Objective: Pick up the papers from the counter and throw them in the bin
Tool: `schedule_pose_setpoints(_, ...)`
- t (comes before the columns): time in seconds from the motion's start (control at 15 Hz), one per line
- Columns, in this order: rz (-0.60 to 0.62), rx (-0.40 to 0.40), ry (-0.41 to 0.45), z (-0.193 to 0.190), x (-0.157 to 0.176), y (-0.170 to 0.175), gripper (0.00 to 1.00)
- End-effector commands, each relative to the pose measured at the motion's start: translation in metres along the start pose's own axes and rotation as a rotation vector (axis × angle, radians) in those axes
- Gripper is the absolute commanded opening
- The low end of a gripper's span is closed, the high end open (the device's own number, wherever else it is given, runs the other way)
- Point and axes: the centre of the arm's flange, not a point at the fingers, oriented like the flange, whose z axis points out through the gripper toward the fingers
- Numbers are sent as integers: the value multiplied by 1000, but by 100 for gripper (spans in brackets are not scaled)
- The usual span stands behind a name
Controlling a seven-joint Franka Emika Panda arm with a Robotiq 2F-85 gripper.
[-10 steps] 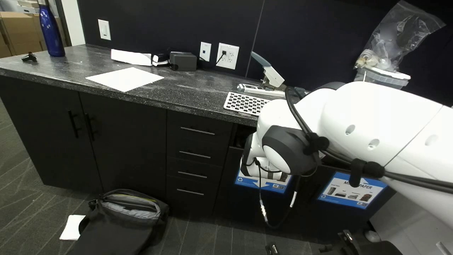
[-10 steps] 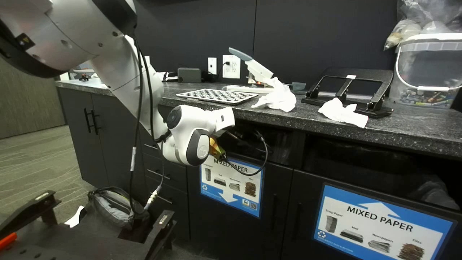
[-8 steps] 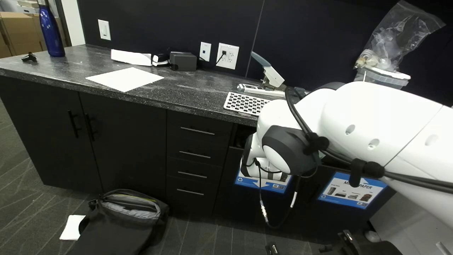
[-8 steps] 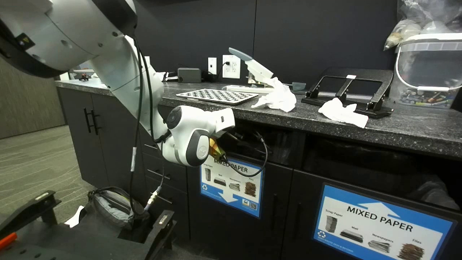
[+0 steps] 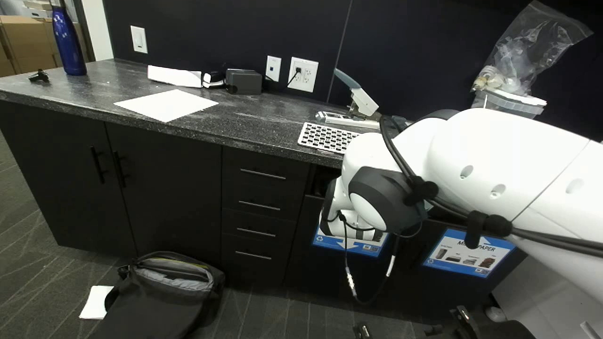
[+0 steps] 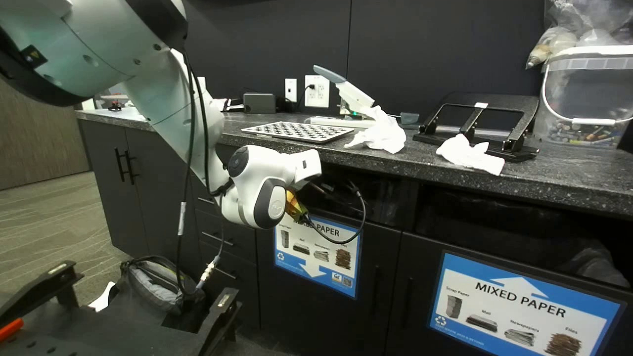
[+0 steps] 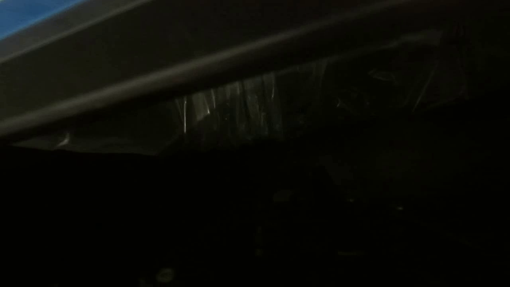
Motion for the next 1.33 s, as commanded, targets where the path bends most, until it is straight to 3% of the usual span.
schedule_pose_setpoints(0.0, 17, 91, -116, -56, 49, -8, 7)
schedule_pose_setpoints(0.27, 4, 90, -131, -57, 47, -1, 7)
schedule_pose_setpoints(0.8, -50, 439, -465, -132, 52, -79, 8)
schedule_pose_setpoints(0.87, -116, 244, -379, -145, 57, -80, 8)
schedule_pose_setpoints(0.93, -110, 226, -398, -150, 69, -74, 8)
schedule_pose_setpoints(1.27, -165, -77, -383, -179, 133, -15, 7)
